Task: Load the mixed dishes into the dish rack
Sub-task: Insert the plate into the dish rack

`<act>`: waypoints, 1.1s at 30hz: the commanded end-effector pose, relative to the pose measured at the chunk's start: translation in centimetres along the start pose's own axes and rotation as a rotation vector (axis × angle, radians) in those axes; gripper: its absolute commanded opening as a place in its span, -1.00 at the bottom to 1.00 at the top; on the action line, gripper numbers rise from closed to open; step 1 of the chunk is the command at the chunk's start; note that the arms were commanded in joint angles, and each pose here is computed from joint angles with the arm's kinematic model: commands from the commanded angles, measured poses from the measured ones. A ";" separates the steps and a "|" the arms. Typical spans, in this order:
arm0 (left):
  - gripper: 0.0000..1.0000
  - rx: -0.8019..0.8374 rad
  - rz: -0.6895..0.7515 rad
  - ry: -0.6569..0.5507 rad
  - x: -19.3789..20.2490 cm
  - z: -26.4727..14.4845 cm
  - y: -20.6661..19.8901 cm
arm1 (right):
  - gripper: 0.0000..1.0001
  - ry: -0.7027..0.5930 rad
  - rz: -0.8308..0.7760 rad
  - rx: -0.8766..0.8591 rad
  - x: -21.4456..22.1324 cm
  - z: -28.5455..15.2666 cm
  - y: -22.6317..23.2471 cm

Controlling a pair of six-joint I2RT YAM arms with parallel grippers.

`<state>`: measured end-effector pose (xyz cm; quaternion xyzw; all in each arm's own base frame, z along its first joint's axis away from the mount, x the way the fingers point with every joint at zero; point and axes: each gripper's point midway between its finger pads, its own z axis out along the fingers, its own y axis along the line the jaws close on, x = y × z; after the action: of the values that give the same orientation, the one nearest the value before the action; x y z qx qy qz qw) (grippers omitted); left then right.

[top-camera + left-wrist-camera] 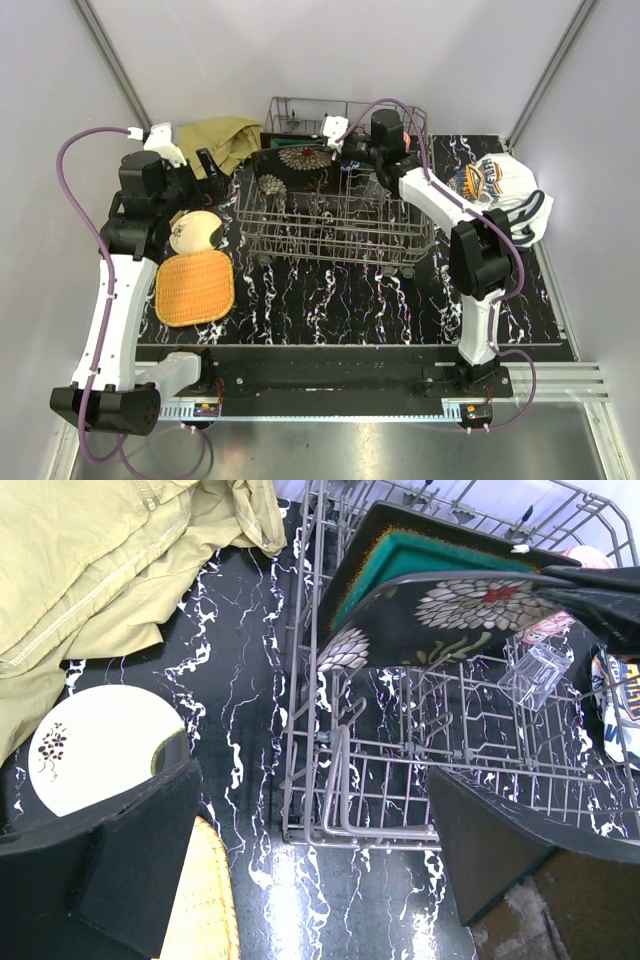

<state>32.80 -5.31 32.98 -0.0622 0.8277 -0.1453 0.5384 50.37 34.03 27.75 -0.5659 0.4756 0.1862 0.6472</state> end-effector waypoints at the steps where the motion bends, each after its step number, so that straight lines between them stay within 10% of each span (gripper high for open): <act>1: 0.98 0.026 0.013 -0.054 -1.3 0.3 -0.4 | -1.00 0.000 -0.114 0.198 -3.1 -1.1 -4.6; 11: 0.98 0.035 0.009 -0.052 -1.2 0.3 -0.6 | -1.00 0.080 -0.120 0.306 -1.5 -2.0 -5.0; 33: 0.98 0.058 -0.001 -0.052 -1.3 0.1 -1.0 | -1.00 -0.081 -0.222 0.549 -13.6 -7.1 -12.0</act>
<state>32.92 -5.62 33.00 -0.0575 0.8257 -0.1528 0.5399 50.33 33.77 27.82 -0.5395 0.5071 0.1247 0.6605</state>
